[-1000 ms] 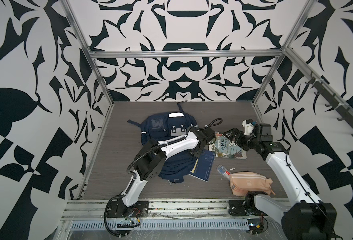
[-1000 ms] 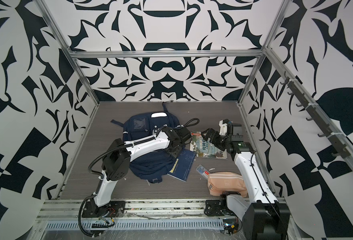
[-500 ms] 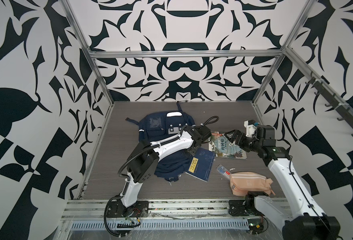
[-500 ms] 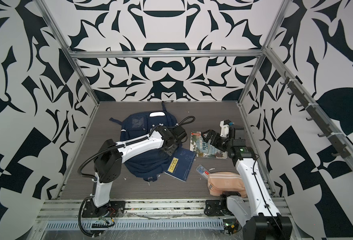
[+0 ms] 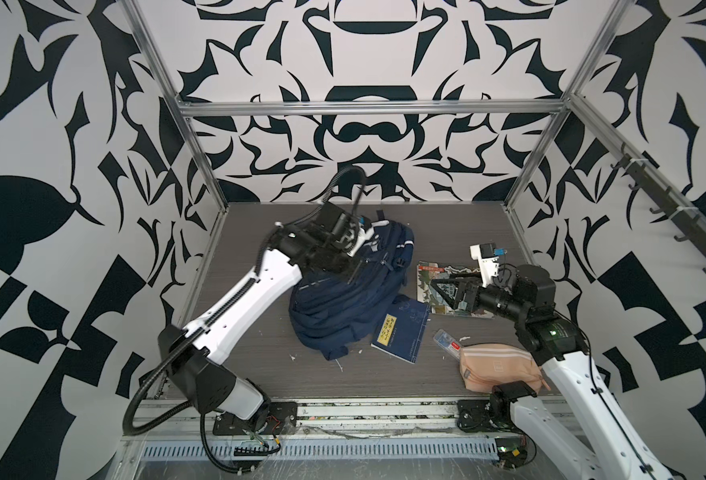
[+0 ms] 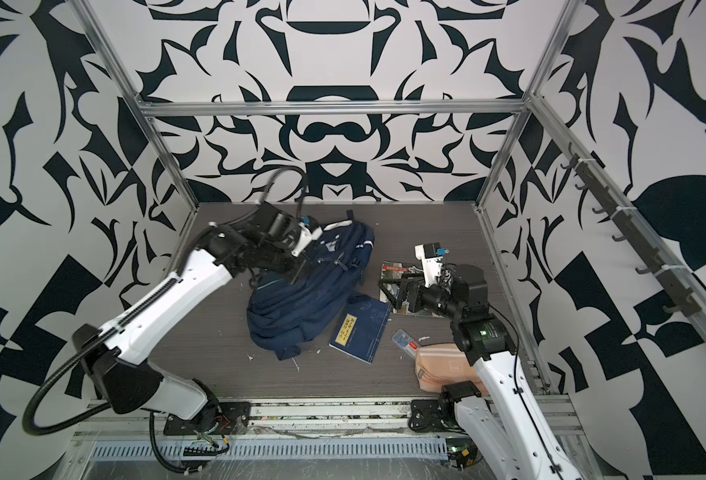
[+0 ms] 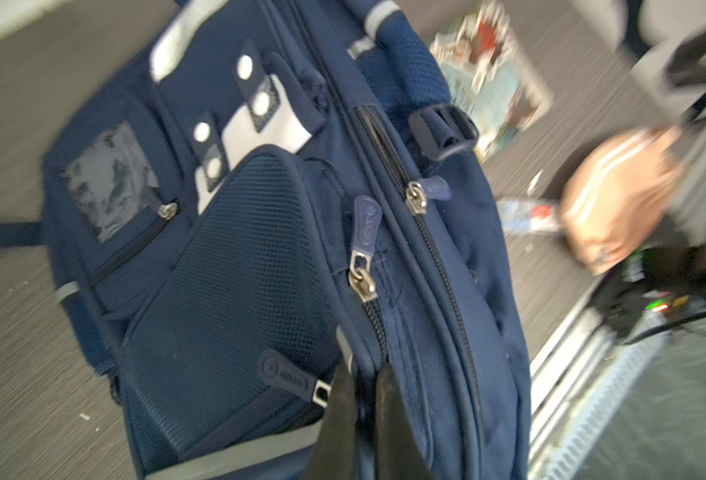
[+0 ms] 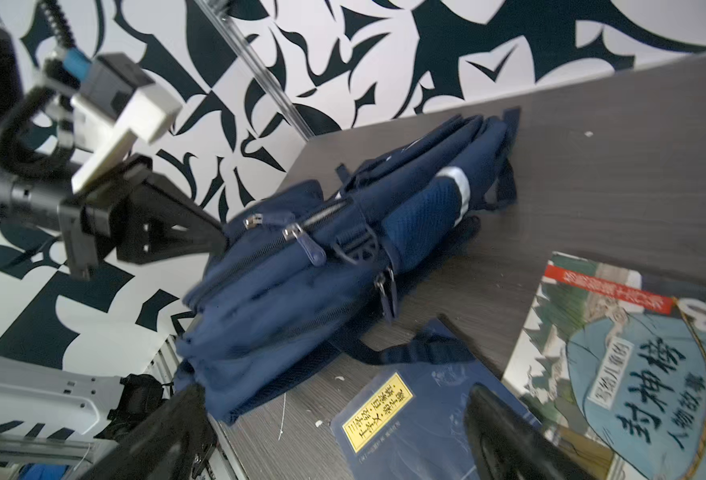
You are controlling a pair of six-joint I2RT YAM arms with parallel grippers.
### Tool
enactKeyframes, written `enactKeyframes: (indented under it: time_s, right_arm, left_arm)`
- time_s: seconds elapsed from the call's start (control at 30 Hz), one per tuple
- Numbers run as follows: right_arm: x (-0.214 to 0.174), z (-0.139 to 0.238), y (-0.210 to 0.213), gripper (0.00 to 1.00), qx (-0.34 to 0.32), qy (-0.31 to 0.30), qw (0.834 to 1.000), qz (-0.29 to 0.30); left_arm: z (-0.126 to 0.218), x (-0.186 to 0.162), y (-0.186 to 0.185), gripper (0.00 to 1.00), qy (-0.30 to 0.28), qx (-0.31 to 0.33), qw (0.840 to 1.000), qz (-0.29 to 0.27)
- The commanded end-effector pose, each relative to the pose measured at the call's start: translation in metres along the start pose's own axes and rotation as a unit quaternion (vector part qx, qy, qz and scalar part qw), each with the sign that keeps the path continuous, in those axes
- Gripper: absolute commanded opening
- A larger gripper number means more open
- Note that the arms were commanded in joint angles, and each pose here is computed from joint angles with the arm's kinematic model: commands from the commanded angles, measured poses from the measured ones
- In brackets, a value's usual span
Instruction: Pack the student bag
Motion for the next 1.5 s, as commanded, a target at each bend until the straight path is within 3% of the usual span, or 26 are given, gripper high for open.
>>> enactKeyframes:
  time_s: [0.0, 0.2, 0.4, 0.43, 0.5, 0.57, 0.67, 0.77, 0.9, 1.03, 1.37, 1.47]
  right_arm:
    - [0.013, -0.012, 0.007, 1.0, 0.02, 0.012, 0.999, 0.035]
    - [0.029, -0.031, 0.005, 1.0, 0.021, 0.005, 1.0, 0.011]
    - [0.023, -0.033, 0.004, 0.99, 0.018, 0.067, 0.988, 0.139]
    - [0.02, -0.033, 0.002, 0.96, 0.016, 0.079, 0.985, 0.15]
    - [0.017, -0.031, -0.001, 0.8, 0.03, 0.094, 0.984, 0.15]
    - [0.014, -0.031, 0.001, 0.7, 0.045, 0.1, 0.984, 0.142]
    - [0.011, -0.032, 0.004, 0.64, 0.063, 0.105, 0.985, 0.119]
    - [0.005, -0.028, 0.007, 0.5, 0.069, 0.111, 0.985, 0.113]
    - [-0.004, -0.031, 0.002, 0.45, 0.067, 0.112, 0.985, 0.11]
    - [0.003, -0.043, -0.004, 0.32, 0.068, 0.104, 0.987, 0.106]
    - [-0.003, -0.059, -0.024, 0.24, 0.041, 0.126, 0.983, 0.126]
    - [-0.002, -0.06, -0.028, 0.34, 0.022, 0.122, 0.983, 0.134]
  left_arm:
    - [0.024, 0.028, -0.015, 0.0, -0.042, -0.105, 0.992, -0.06]
    - [0.026, 0.033, -0.019, 0.0, -0.041, -0.149, 0.986, -0.066]
    - [0.027, 0.034, -0.024, 0.0, -0.043, -0.175, 0.982, -0.061]
    - [0.029, 0.034, -0.023, 0.0, -0.045, -0.176, 0.981, -0.059]
    - [0.031, 0.034, -0.022, 0.0, -0.047, -0.178, 0.982, -0.051]
    - [0.031, 0.033, -0.021, 0.0, -0.048, -0.177, 0.982, -0.047]
    - [0.032, 0.033, -0.02, 0.0, -0.048, -0.179, 0.982, -0.043]
    - [0.034, 0.035, -0.021, 0.0, -0.052, -0.183, 0.981, -0.039]
    - [0.035, 0.039, -0.022, 0.0, -0.056, -0.192, 0.979, -0.036]
    - [0.035, 0.037, -0.024, 0.0, -0.056, -0.205, 0.977, -0.028]
    - [0.032, 0.035, -0.026, 0.0, -0.051, -0.221, 0.974, -0.01]
    - [0.032, 0.037, -0.026, 0.0, -0.052, -0.222, 0.974, -0.009]
Point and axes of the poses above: each gripper's point midway between its finger pads, its own z axis back along the fingers, its own y axis along the line the jaws close on, x = y × z, the point moved 7 cm from there along z, back along the fingers, and after that the axes turned 2 degrees about z, right-handed, at the moved point
